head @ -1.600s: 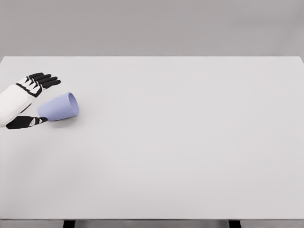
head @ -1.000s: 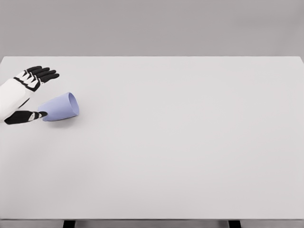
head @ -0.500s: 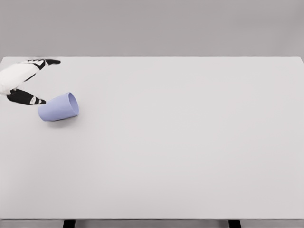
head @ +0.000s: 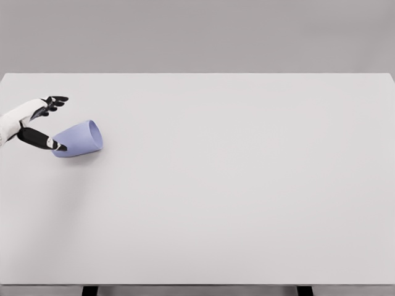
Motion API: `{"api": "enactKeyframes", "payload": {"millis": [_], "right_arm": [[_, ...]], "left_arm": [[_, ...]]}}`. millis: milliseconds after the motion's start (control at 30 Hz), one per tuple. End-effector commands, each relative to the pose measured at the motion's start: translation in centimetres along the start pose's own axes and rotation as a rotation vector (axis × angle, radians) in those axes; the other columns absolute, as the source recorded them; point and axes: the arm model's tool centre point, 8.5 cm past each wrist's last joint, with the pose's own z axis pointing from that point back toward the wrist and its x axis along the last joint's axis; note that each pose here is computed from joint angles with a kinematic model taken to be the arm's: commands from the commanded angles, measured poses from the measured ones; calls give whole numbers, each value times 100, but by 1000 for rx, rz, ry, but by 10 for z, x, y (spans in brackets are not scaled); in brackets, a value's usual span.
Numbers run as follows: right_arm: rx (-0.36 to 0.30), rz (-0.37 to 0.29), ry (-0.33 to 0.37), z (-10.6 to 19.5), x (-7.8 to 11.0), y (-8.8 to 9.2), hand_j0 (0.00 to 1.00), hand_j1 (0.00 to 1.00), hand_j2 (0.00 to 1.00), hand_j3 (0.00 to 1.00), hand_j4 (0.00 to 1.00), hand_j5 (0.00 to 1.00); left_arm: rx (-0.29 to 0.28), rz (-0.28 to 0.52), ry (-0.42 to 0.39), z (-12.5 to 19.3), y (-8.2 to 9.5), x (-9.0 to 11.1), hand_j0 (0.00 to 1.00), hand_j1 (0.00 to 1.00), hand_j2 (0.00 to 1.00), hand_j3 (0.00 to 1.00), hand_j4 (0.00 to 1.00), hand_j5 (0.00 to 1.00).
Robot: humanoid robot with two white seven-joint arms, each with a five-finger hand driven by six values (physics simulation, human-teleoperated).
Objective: Flip the cup with left arm and place it on the table
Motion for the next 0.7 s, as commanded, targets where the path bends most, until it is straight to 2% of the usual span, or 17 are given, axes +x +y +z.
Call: {"api": "enactKeyframes", "payload": {"millis": [0, 167, 667], "right_arm": [[0, 0, -1, 0, 0, 0, 100, 100, 100, 100, 100, 100], [0, 1, 1, 0, 0, 0, 100, 100, 100, 100, 100, 100], [0, 0, -1, 0, 0, 0, 100, 100, 100, 100, 100, 100]], "left_arm": [[-31, 12, 35, -4, -10, -3, 100, 100, 100, 100, 100, 100], [-74, -28, 31, -12, -23, 5, 100, 100, 100, 100, 100, 100], [-40, -160, 66, -24, -30, 17, 100, 100, 100, 100, 100, 100]]}}
